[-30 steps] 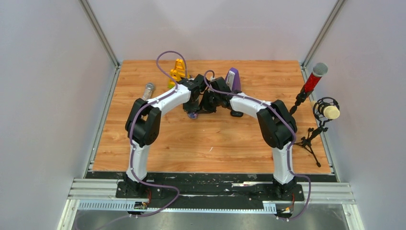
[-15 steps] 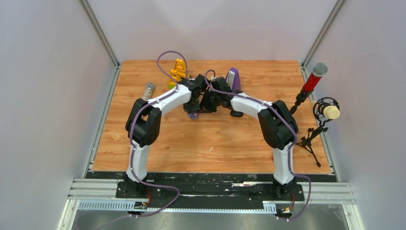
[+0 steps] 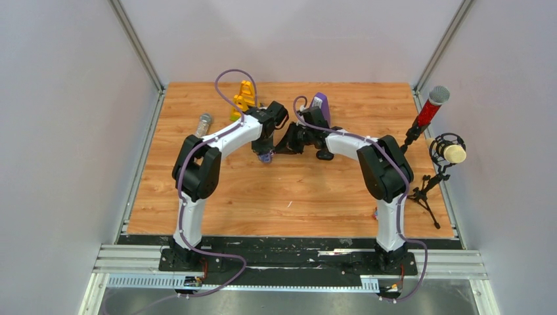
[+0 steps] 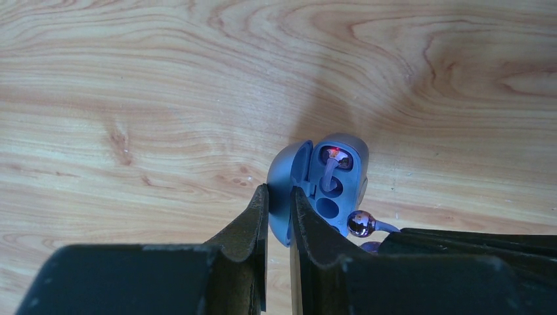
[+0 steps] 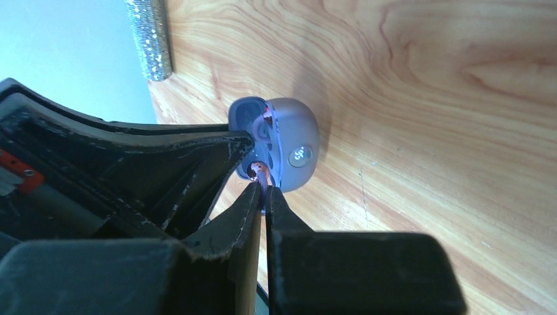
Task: Insert the wireless bluetooth earbuds into the charging case
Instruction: Insert the left earbud into the left side groove of the charging case.
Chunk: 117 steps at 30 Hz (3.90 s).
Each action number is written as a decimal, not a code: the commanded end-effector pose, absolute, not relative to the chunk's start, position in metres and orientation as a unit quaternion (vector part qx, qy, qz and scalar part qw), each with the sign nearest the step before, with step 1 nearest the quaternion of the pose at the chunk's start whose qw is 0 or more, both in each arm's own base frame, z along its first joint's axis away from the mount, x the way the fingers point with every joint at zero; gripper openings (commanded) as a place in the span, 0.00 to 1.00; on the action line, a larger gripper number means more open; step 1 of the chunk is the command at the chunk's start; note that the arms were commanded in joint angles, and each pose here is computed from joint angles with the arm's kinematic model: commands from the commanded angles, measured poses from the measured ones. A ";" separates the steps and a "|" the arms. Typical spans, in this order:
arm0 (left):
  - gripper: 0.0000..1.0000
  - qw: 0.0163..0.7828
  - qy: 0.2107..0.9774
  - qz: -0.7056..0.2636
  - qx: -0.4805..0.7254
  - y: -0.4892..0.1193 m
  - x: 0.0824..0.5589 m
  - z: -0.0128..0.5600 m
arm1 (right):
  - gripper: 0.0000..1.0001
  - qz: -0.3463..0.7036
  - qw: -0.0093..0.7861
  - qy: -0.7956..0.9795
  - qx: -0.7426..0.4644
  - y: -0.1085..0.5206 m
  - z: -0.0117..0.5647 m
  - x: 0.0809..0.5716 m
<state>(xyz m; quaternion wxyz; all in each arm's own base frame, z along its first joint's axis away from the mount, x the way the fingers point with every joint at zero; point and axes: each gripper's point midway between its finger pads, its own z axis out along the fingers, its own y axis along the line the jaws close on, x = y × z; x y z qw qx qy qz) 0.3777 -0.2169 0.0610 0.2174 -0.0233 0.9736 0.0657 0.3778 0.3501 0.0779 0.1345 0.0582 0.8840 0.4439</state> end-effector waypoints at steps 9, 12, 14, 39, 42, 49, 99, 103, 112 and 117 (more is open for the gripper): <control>0.00 0.245 0.967 0.039 -0.052 -0.221 0.389 0.084 | 0.00 0.476 0.177 0.860 0.043 0.364 0.112 0.385; 0.00 0.242 0.968 0.041 -0.055 -0.220 0.388 0.083 | 0.00 0.470 0.181 0.863 0.039 0.368 0.108 0.385; 0.00 0.241 0.968 0.043 -0.056 -0.219 0.387 0.082 | 0.00 0.463 0.185 0.866 0.038 0.371 0.105 0.385; 0.00 0.249 0.964 0.071 -0.058 -0.221 0.387 0.081 | 0.03 0.393 0.216 0.893 0.030 0.367 0.085 0.394; 0.00 0.251 0.964 0.073 -0.057 -0.220 0.387 0.082 | 0.03 0.398 0.211 0.892 0.025 0.371 0.087 0.389; 0.00 0.252 0.963 0.073 -0.056 -0.220 0.387 0.083 | 0.03 0.399 0.207 0.893 0.012 0.380 0.088 0.382; 0.00 0.254 0.963 0.075 -0.042 -0.224 0.388 0.081 | 0.16 0.408 0.173 0.897 0.011 0.386 0.086 0.375; 0.00 0.254 0.963 0.074 -0.041 -0.225 0.387 0.082 | 0.16 0.402 0.177 0.898 0.010 0.384 0.091 0.375; 0.00 0.262 0.961 0.076 -0.039 -0.225 0.389 0.087 | 0.17 0.418 0.148 0.896 0.023 0.389 0.085 0.369; 0.00 0.263 0.961 0.076 -0.037 -0.226 0.389 0.087 | 0.17 0.420 0.141 0.896 0.026 0.390 0.080 0.367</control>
